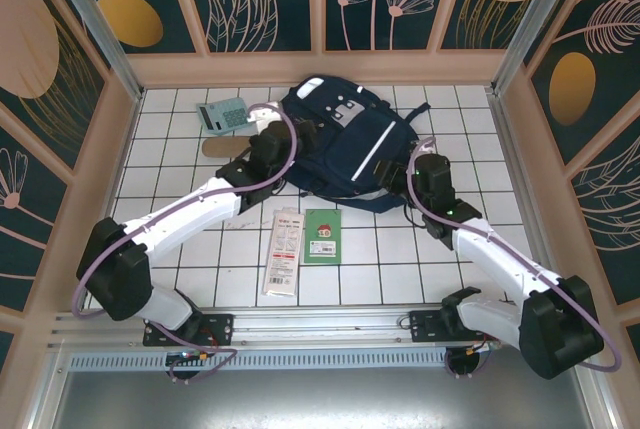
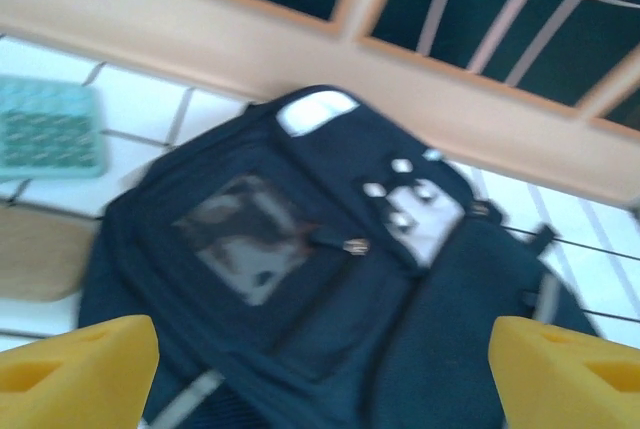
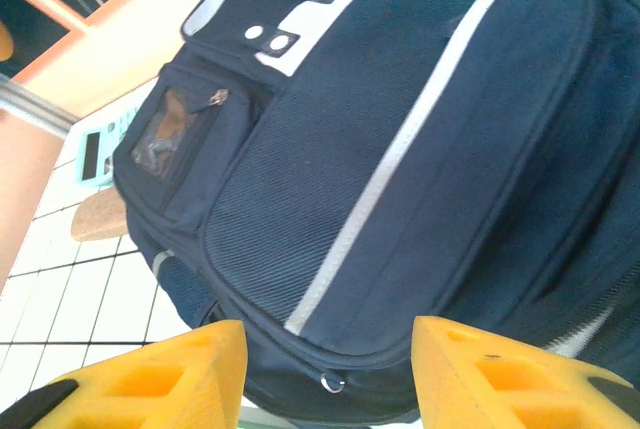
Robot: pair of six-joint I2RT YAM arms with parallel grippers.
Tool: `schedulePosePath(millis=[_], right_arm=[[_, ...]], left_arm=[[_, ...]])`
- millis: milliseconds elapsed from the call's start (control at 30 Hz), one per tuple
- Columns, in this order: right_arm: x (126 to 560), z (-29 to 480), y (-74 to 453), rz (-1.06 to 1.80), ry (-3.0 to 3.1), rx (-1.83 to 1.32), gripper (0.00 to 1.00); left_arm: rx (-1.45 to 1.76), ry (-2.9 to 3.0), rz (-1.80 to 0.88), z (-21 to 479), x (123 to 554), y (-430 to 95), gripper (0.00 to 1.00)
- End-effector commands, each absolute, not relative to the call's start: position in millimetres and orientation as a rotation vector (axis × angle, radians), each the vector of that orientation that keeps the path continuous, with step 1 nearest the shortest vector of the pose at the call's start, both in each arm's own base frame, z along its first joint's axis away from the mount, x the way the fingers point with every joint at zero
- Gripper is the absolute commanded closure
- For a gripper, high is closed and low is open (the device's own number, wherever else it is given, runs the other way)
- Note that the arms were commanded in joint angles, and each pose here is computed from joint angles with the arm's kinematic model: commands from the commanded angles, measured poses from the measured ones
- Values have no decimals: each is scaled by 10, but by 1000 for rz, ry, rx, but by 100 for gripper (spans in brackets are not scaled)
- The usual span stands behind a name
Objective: Pack books, pencil case, and school supplies into a backpack
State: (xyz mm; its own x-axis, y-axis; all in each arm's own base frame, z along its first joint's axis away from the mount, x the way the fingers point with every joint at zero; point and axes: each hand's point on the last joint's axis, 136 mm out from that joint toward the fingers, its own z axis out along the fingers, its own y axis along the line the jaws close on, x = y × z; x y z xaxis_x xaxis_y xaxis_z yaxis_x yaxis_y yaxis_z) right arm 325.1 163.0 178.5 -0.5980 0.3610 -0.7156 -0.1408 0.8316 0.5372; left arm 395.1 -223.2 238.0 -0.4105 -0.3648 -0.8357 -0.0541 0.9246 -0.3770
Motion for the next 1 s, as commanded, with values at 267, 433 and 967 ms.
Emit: schedulePosePath(millis=[267, 433, 967], right_arm=[[3093, 1764, 2191, 713, 2144, -53, 52], [3036, 1628, 2387, 723, 2177, -104, 52], [3026, 1771, 2767, 809, 2132, -228, 51]], left_arm=[[-464, 2147, -249, 1475, 3684, -1582, 18], [-543, 2140, -174, 1349, 3708, -1283, 22], [-903, 1992, -92, 1213, 4524, -158, 46]])
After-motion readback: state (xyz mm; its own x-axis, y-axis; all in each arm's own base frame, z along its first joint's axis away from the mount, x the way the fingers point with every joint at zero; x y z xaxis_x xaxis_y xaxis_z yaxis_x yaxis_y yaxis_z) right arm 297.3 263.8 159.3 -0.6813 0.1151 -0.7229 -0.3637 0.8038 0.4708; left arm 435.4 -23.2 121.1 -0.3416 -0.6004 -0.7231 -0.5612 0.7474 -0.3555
